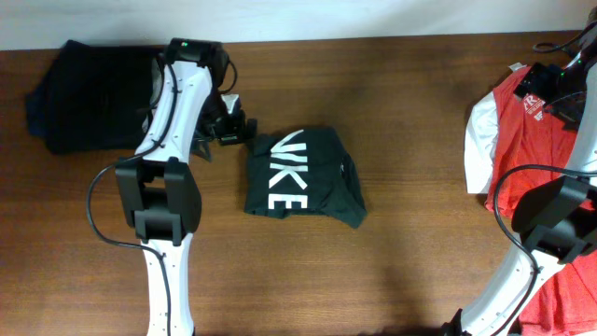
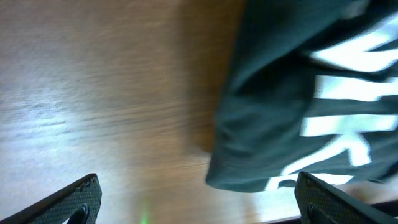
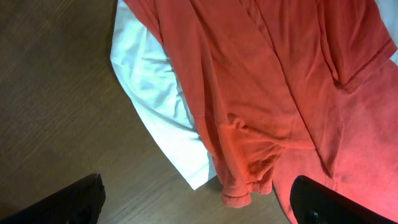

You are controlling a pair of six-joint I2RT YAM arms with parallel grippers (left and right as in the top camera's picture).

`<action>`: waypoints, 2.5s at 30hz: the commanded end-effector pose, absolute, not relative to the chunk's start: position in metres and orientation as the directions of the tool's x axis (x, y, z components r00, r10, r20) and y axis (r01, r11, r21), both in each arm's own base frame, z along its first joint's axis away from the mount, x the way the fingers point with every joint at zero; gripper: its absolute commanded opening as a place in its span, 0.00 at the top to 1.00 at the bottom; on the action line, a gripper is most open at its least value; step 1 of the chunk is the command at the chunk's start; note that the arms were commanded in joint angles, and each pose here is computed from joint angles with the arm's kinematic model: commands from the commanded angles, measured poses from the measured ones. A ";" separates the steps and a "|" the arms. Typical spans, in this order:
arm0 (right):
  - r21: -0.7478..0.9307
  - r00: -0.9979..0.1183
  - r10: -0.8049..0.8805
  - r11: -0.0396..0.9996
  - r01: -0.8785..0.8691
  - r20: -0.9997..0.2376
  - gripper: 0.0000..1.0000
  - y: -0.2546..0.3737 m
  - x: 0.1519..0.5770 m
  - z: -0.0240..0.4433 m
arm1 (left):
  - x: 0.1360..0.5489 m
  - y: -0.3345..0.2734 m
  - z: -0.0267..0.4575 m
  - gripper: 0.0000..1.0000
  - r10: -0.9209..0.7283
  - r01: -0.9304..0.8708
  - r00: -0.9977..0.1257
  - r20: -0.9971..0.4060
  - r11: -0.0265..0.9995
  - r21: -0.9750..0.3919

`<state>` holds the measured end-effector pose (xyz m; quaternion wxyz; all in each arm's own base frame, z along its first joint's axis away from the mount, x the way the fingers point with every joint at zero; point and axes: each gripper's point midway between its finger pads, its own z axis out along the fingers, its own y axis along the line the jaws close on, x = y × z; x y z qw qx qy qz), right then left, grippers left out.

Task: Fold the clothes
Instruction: 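Grasp the folded NIKE shirt with the left gripper and lift it, then place the folded shirt onto the black stack at top-left with the left gripper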

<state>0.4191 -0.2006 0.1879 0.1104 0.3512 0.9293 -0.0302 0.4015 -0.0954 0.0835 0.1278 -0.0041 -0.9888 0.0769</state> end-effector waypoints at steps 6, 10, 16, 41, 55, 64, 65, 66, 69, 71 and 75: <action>0.014 -0.721 0.650 0.745 0.667 -0.241 0.01 -0.204 0.418 0.193 | 0.396 -0.072 0.166 0.01 -0.038 -0.037 -0.999 0.016 0.998 0.050; 0.014 -0.720 0.650 0.745 0.667 -0.241 0.01 -0.204 0.418 0.193 | 0.357 -0.064 0.192 0.01 -0.086 -0.087 -0.996 -0.023 0.995 0.045; 0.014 -0.720 0.650 0.745 0.667 -0.241 0.01 -0.204 0.418 0.193 | 0.344 -0.135 0.083 0.01 0.028 0.035 -0.999 -0.023 0.923 -0.384; 0.014 -0.721 0.650 0.745 0.667 -0.241 0.01 -0.204 0.418 0.193 | 0.503 -0.043 0.067 0.99 0.100 -0.016 -0.893 -0.440 0.967 0.252; 0.014 -0.720 0.650 0.745 0.667 -0.241 0.01 -0.204 0.418 0.193 | 0.591 0.093 0.209 0.98 0.272 -0.410 -0.592 -0.758 0.708 0.575; 0.014 -0.721 0.650 0.745 0.667 -0.241 0.02 -0.204 0.418 0.193 | 0.557 0.175 0.181 0.97 0.003 -0.581 -0.608 -0.794 0.679 0.448; 0.014 -0.721 0.650 0.745 0.667 -0.241 0.01 -0.204 0.418 0.193 | 0.559 0.181 0.175 0.97 -0.009 -0.558 -0.610 -0.793 0.715 0.421; 0.014 -0.721 0.650 0.745 0.667 -0.240 0.01 -0.204 0.417 0.193 | 0.560 0.184 0.174 0.97 -0.014 -0.548 -0.607 -0.795 0.731 0.406; 0.014 -0.720 0.650 0.745 0.667 -0.241 0.01 -0.204 0.418 0.193 | 0.555 0.214 0.181 0.98 -0.029 -0.591 -0.580 -0.814 0.703 0.396; 0.014 -0.720 0.650 0.745 0.667 -0.241 0.01 -0.204 0.418 0.193 | 0.549 0.228 0.180 0.97 -0.044 -0.609 -0.580 -0.813 0.687 0.397; 0.014 -0.721 0.650 0.745 0.667 -0.241 0.01 -0.204 0.418 0.193 | 0.534 0.254 0.154 0.97 -0.137 -0.622 -0.603 -0.785 0.698 0.355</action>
